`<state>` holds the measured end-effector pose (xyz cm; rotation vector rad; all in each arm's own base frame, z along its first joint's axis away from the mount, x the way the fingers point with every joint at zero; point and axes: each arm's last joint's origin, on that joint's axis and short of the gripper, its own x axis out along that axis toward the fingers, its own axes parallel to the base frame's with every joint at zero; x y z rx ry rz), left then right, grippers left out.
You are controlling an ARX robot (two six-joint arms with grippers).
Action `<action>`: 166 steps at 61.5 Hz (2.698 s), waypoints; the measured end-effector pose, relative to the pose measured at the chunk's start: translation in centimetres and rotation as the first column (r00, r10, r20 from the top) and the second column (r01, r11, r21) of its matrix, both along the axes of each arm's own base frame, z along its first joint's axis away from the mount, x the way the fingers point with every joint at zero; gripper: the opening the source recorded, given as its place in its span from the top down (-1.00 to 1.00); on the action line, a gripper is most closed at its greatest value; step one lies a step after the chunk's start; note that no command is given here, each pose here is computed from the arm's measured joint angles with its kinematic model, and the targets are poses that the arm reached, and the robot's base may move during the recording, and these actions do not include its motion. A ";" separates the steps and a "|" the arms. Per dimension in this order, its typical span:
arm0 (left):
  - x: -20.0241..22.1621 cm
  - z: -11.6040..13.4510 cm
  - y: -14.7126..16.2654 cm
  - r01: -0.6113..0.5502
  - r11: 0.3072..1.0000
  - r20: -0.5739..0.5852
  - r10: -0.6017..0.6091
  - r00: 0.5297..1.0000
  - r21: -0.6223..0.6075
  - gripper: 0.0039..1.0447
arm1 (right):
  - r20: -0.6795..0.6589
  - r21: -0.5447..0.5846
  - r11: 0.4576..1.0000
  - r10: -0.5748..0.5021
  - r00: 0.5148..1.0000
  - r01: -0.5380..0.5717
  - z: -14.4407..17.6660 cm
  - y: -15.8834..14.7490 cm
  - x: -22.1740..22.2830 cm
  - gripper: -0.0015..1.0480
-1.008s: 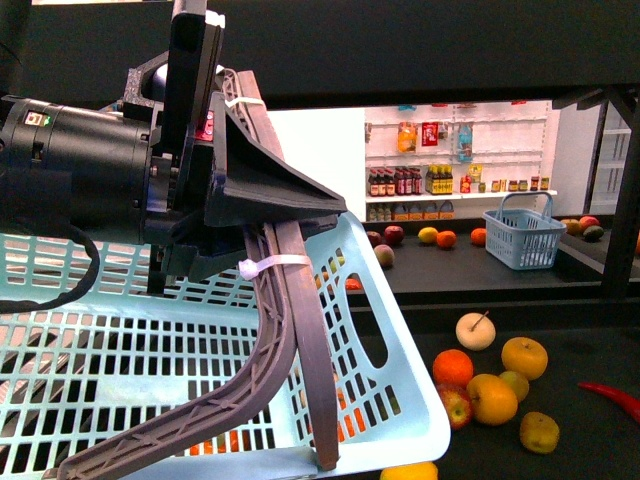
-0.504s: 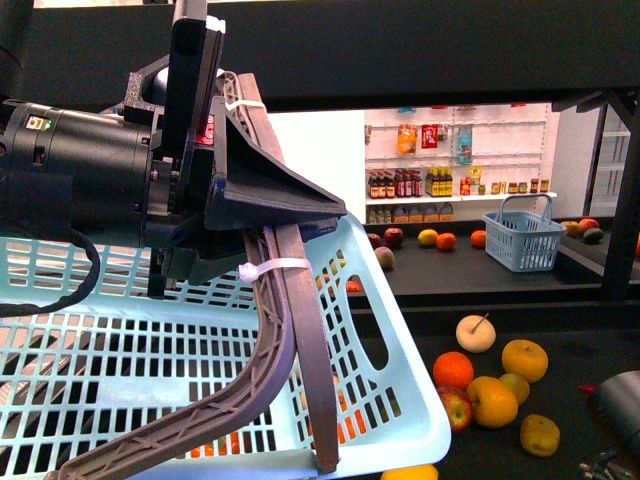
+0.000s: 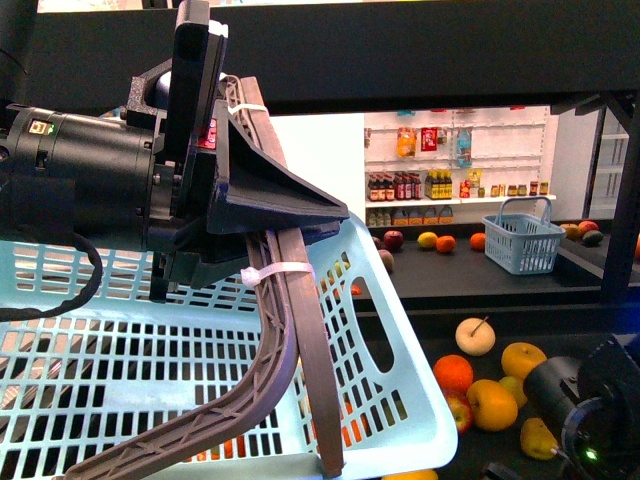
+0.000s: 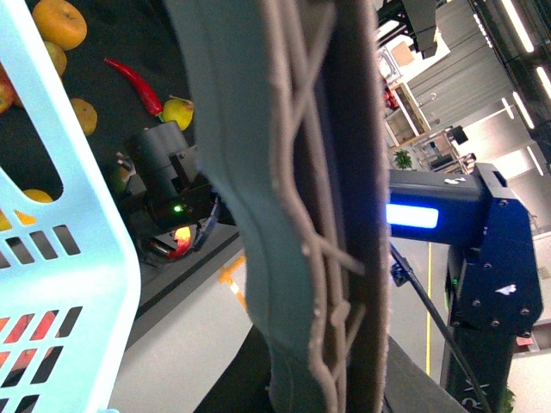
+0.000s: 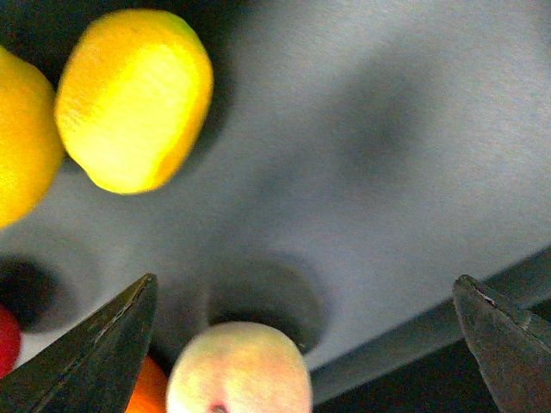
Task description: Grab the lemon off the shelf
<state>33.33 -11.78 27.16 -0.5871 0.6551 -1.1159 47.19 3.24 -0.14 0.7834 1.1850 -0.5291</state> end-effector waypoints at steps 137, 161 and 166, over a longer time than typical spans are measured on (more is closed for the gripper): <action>0.0 0.0 0.0 0.000 1.000 0.000 0.000 1.000 0.000 0.82 | 0.696 -0.072 0.903 0.350 0.627 -0.424 23.7 -1.0 -7.9 0.06; 0.0 0.0 0.0 0.000 1.000 0.000 0.000 1.000 0.000 0.82 | 0.733 -0.051 0.788 0.446 0.513 -0.613 26.2 5.3 -10.7 0.07; 0.0 0.0 0.0 0.000 1.000 0.000 0.000 1.000 0.000 0.82 | 0.722 -0.064 0.773 0.472 0.506 -0.631 25.8 6.5 -10.7 0.07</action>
